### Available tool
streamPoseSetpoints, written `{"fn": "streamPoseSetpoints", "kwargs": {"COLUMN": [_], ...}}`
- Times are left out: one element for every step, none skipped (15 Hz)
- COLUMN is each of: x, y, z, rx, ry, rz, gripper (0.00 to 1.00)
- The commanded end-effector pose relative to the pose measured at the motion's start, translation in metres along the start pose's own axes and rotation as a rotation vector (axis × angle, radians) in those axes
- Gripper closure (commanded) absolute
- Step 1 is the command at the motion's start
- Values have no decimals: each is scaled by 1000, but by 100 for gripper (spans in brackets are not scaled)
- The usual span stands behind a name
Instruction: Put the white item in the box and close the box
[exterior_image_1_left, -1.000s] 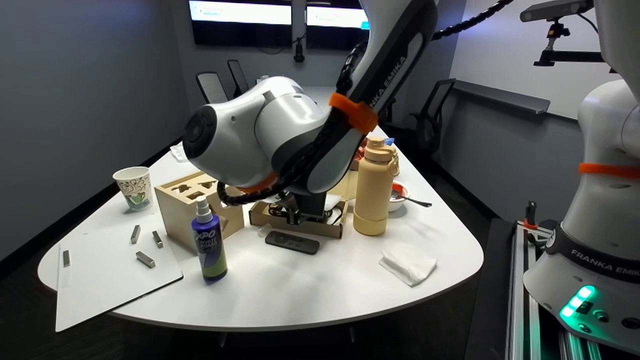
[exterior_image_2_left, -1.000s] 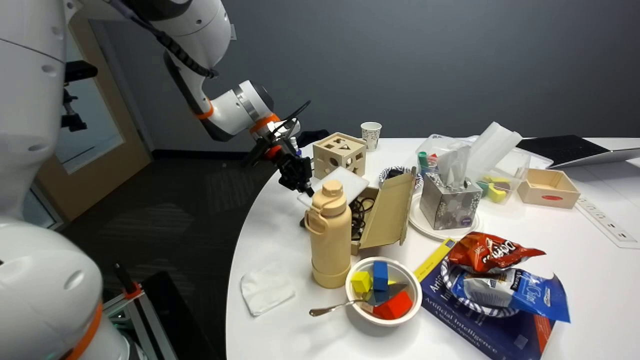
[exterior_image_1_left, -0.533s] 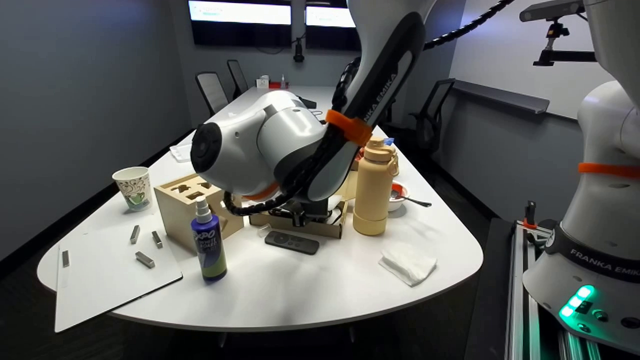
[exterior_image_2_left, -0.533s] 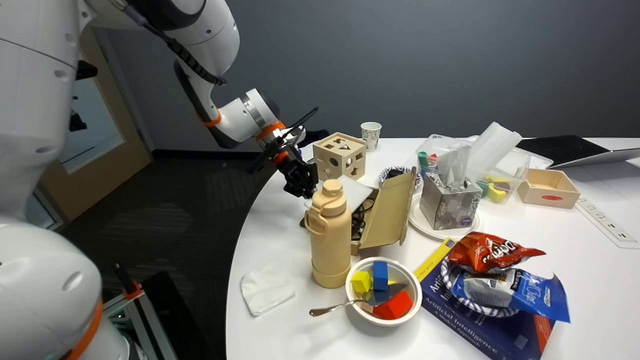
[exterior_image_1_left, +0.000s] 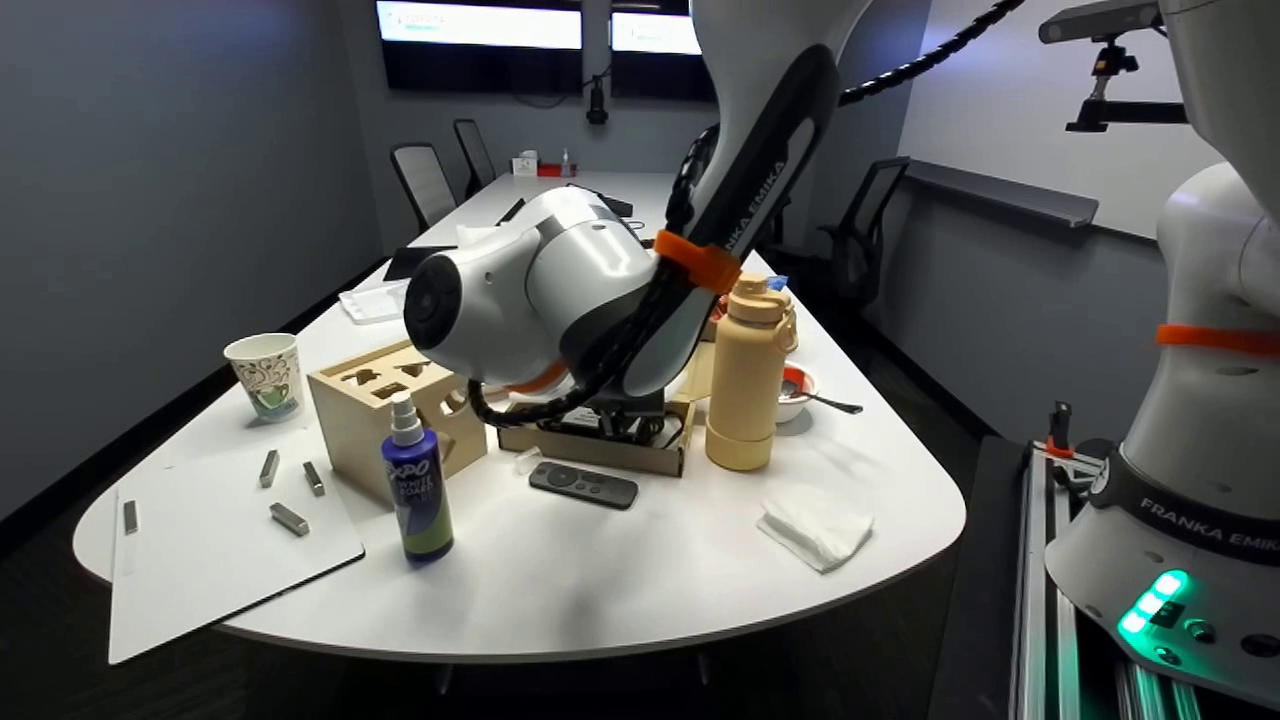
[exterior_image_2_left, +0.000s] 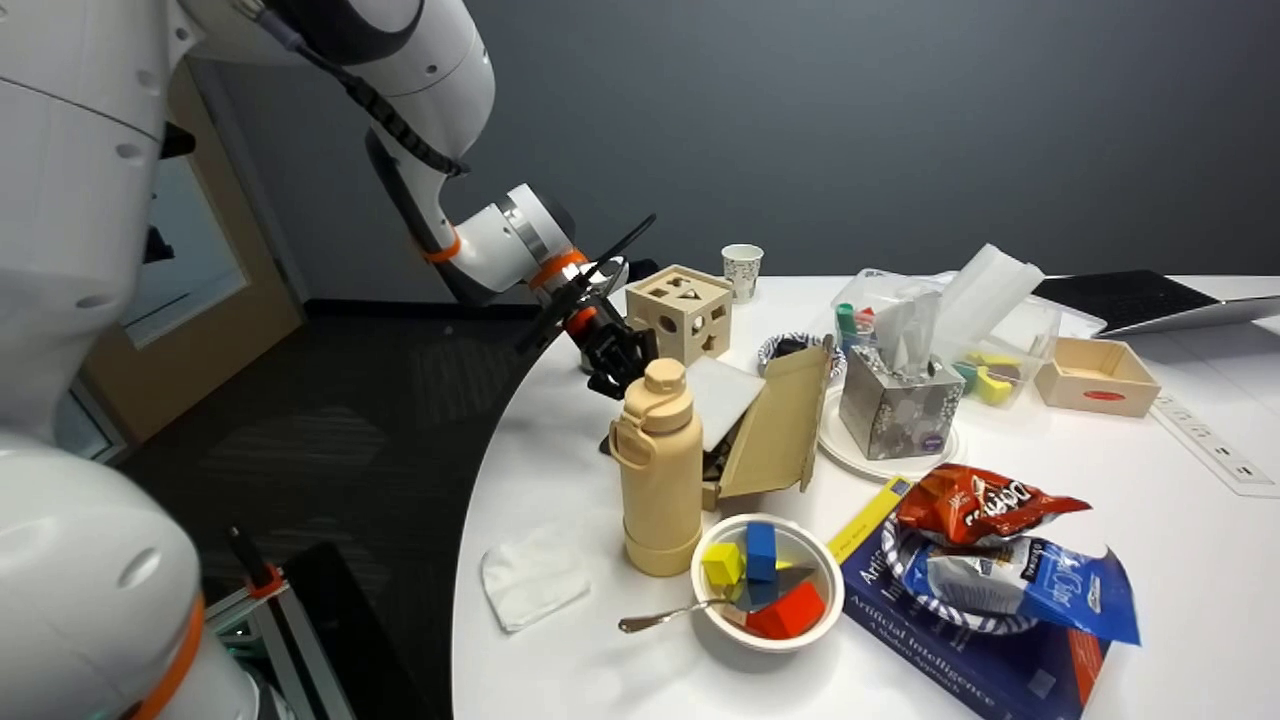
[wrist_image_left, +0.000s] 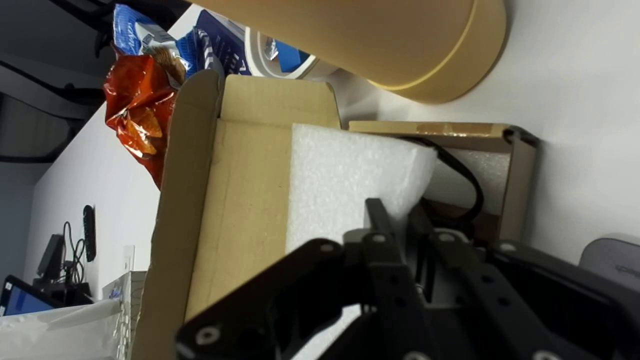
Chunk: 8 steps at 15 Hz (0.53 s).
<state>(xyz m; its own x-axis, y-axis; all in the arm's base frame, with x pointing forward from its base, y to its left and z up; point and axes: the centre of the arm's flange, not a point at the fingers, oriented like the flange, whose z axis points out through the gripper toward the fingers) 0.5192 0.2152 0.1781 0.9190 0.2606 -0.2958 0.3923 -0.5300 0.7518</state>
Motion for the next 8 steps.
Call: {"fn": "streamPoseSetpoints", "kwargs": {"x": [7, 7, 8, 8, 8, 9, 11, 11], "y": [1, -1, -2, -3, -4, -5, -6, -8], "z": [9, 10, 10, 9, 6, 1, -2, -4], "rx": [-7, -2, 9, 19, 30, 43, 49, 53], "ry": [12, 13, 19, 32, 43, 65, 79, 88], "rz": [-47, -56, -64, -66, -69, -76, -81, -86], "gripper": [97, 97, 64, 63, 56, 49, 41, 34]}}
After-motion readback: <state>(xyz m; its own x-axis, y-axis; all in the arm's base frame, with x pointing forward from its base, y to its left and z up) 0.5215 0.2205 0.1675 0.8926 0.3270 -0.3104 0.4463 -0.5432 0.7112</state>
